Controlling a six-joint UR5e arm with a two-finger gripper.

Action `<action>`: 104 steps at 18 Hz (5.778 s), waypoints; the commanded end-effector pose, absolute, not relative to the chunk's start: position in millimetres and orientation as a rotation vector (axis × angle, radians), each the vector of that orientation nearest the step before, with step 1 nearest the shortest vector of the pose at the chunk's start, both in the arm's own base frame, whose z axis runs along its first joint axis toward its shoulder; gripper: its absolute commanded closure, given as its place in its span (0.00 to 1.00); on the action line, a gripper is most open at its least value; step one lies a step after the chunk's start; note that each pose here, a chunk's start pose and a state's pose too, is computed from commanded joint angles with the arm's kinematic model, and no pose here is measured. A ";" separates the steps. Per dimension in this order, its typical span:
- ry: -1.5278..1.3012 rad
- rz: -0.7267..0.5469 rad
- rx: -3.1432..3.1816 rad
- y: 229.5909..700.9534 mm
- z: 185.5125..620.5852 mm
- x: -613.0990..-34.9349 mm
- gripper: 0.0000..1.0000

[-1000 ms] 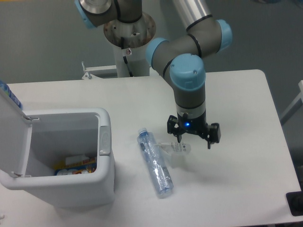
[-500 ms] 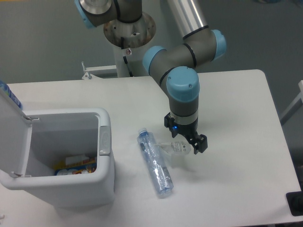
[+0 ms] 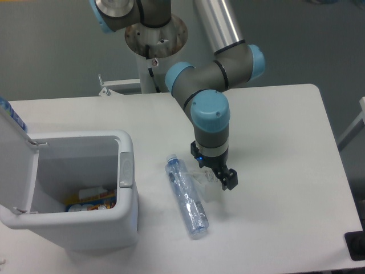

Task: Place the trash in the trash can
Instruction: 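Lower the gripper and close it on the clear plastic wrapper, then lift the wrapper and carry it over the white trash bin, then open the gripper to drop the wrapper into the bin, then move the open gripper over the clear water bottle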

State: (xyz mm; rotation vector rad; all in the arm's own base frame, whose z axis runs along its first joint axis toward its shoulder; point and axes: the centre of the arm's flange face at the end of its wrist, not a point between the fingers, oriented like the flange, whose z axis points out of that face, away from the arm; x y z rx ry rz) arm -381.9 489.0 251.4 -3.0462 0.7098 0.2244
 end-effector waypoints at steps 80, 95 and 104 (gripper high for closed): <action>-0.370 -0.115 -2.418 554.5 552.0 -254.8 0.00; -0.919 -0.132 -2.404 548.4 464.5 -418.9 0.00; -1.022 -0.170 -2.533 564.3 364.8 -442.8 0.00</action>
